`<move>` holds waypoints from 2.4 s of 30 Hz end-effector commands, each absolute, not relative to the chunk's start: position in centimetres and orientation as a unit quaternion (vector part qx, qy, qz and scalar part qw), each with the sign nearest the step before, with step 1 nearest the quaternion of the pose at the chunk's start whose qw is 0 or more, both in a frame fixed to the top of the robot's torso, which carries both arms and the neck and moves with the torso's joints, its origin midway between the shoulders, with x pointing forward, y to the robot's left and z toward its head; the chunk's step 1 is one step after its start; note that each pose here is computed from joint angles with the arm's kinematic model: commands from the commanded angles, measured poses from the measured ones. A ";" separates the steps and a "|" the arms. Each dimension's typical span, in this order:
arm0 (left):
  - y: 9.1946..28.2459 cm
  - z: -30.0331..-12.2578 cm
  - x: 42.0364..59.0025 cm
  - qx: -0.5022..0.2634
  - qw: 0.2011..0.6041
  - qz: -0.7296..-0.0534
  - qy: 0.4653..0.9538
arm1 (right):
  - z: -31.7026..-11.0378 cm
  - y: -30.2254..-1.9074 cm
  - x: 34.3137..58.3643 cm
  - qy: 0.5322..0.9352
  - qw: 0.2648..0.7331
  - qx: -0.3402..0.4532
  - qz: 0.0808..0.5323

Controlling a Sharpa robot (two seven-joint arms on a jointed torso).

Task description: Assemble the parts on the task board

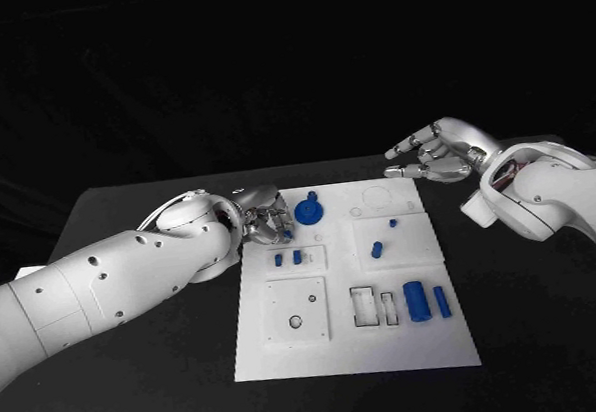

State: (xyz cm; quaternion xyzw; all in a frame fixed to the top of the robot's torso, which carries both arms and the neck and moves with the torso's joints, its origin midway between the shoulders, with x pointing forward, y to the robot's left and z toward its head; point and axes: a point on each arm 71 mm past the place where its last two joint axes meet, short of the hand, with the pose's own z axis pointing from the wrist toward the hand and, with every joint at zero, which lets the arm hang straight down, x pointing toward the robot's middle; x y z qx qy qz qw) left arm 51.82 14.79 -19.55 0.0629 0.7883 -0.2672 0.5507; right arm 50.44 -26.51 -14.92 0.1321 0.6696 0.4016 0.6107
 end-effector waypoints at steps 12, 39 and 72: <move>14.3 -19.9 51.8 0.078 0.546 -0.256 0.794 | -15.0 -26.3 50.4 0.671 0.607 0.126 0.406; 14.1 -20.3 51.8 0.077 0.544 -0.248 0.798 | -15.0 -26.3 50.4 0.672 0.607 0.126 0.405; 21.2 -18.7 51.5 -0.359 0.391 -0.557 0.639 | -16.8 -25.4 48.7 0.752 0.620 -0.085 0.206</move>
